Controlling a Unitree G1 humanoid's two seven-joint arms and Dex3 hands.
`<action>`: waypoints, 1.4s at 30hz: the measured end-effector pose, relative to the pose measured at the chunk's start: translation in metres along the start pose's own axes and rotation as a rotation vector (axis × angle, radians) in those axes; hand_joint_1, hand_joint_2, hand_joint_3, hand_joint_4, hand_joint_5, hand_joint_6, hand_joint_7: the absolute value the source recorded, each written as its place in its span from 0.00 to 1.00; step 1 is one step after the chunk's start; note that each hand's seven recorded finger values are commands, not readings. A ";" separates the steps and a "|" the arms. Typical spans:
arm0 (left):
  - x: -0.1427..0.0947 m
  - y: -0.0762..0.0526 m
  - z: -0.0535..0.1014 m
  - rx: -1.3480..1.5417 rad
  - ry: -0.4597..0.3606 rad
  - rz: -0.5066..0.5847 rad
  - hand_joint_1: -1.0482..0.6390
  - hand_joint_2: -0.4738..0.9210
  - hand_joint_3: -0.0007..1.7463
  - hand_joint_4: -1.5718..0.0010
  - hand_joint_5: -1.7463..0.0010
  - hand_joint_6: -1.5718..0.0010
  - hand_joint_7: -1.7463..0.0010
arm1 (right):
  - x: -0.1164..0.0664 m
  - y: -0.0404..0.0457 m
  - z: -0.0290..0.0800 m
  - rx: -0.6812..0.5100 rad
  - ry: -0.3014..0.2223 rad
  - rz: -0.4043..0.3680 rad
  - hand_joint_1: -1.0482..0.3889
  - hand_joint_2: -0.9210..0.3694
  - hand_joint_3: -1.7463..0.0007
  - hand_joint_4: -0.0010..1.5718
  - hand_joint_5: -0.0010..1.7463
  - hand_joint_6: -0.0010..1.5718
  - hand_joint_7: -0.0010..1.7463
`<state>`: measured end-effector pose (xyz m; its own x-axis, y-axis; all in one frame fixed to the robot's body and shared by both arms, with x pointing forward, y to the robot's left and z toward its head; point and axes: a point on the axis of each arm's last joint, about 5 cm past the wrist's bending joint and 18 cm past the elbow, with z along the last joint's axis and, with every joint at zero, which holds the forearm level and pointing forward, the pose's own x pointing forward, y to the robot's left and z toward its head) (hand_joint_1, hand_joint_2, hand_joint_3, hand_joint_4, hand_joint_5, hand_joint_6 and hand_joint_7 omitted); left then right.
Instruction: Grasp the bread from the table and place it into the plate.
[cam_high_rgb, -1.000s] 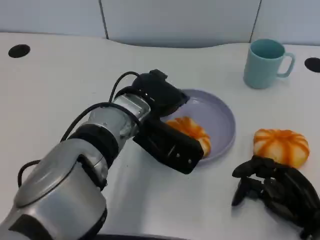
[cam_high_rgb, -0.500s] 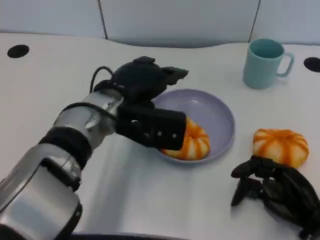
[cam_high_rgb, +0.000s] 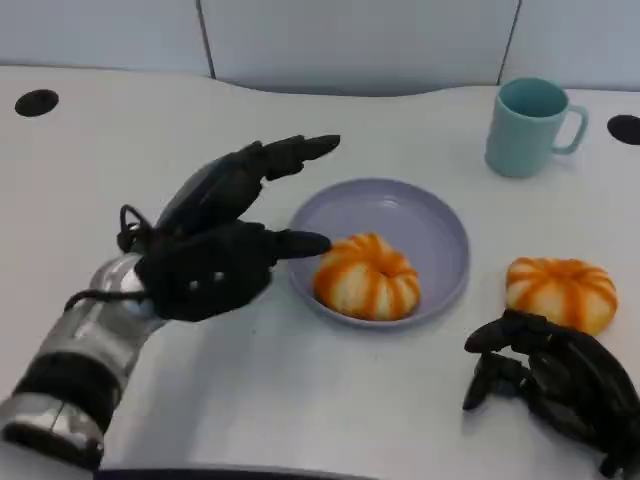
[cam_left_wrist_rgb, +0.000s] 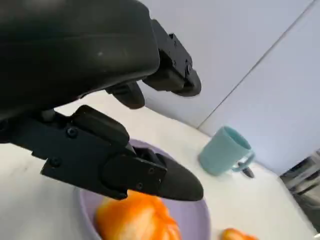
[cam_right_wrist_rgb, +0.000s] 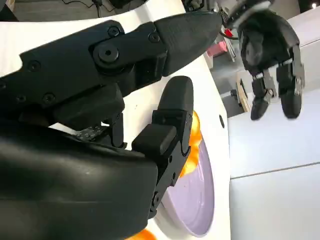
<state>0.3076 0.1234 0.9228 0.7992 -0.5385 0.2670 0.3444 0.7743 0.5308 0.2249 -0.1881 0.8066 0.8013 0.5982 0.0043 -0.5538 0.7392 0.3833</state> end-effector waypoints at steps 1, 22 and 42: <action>-0.004 0.000 -0.001 -0.055 -0.004 0.015 0.22 1.00 0.06 0.87 0.33 0.65 0.84 | 0.000 -0.0001 0.000 0.000 0.000 -0.002 0.32 0.00 0.94 0.43 0.78 0.50 0.48; -0.111 -0.018 -0.015 -0.640 -0.024 0.134 0.21 1.00 0.08 0.77 0.23 0.78 0.42 | 0.002 -0.0009 0.001 0.019 0.004 -0.008 0.35 0.00 0.94 0.41 0.78 0.49 0.47; -0.156 -0.041 -0.034 -0.933 0.100 0.260 0.25 1.00 0.05 0.79 0.03 0.78 0.26 | 0.001 -0.0008 0.001 0.010 -0.001 0.005 0.34 0.00 0.93 0.42 0.80 0.49 0.47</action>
<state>0.1856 0.1870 0.8326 0.9288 -0.3159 0.1939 0.3688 0.8404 -0.3971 0.2263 -0.1882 0.8069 0.7988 0.6015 0.0068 -0.5554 0.7331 0.3925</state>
